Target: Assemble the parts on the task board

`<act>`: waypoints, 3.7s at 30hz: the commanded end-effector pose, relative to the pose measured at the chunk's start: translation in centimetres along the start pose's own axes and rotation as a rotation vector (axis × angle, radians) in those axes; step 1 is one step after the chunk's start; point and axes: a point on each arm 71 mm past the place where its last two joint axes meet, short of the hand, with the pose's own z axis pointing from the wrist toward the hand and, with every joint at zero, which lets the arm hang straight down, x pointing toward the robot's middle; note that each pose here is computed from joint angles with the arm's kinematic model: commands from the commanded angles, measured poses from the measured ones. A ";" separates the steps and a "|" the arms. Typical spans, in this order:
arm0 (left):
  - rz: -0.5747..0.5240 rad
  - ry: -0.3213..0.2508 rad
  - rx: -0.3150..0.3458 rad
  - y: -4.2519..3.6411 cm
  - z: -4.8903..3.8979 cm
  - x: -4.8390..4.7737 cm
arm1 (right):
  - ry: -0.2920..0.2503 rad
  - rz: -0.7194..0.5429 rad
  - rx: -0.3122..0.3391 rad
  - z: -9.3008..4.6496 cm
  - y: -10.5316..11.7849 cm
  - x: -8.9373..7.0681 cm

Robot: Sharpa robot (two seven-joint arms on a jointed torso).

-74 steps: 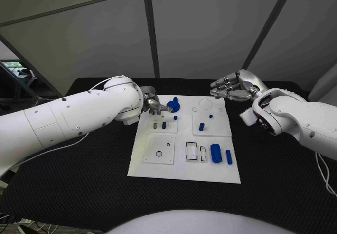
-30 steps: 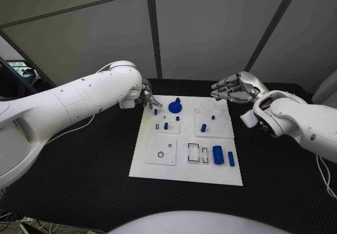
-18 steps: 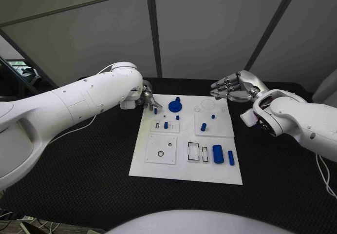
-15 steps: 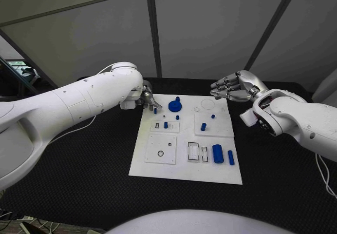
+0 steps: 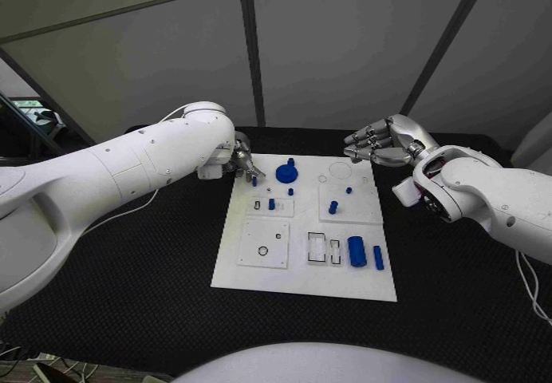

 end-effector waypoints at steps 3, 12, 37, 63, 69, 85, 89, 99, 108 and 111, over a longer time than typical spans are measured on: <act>0.009 0.001 0.016 -0.21 -0.03 -0.05 | 0.007 0.000 -0.007 0.1 0.2 0.0; 0.014 0.013 0.024 -0.20 0.00 0.00 | 0.010 0.000 -0.007 0.1 0.2 0.1; -0.054 -0.013 0.084 -0.04 -0.33 -0.16 | 0.012 0.001 -0.009 0.1 0.2 0.1; -0.070 -0.120 0.177 1.03 -4.42 2.28 | 0.006 -0.003 -0.003 -0.1 -0.1 -0.3; -0.049 -0.134 0.189 1.08 -4.61 3.33 | 0.005 -0.004 -0.001 -0.1 -0.1 -0.3; 0.020 -0.151 0.199 0.69 -4.70 5.22 | 0.005 -0.004 -0.001 -0.1 -0.2 -0.4; 0.034 -0.145 0.198 0.62 -4.69 5.62 | 0.005 -0.004 -0.001 -0.1 -0.2 -0.3; 0.054 -0.123 0.186 0.60 -4.63 6.25 | 0.006 -0.004 -0.001 -0.1 -0.2 -0.3; 0.063 -0.110 0.174 0.74 -4.51 6.53 | 0.007 -0.004 -0.002 -0.1 -0.2 -0.3; 0.065 -0.106 0.171 0.81 -4.50 6.58 | 0.008 -0.004 -0.002 -0.1 -0.2 -0.3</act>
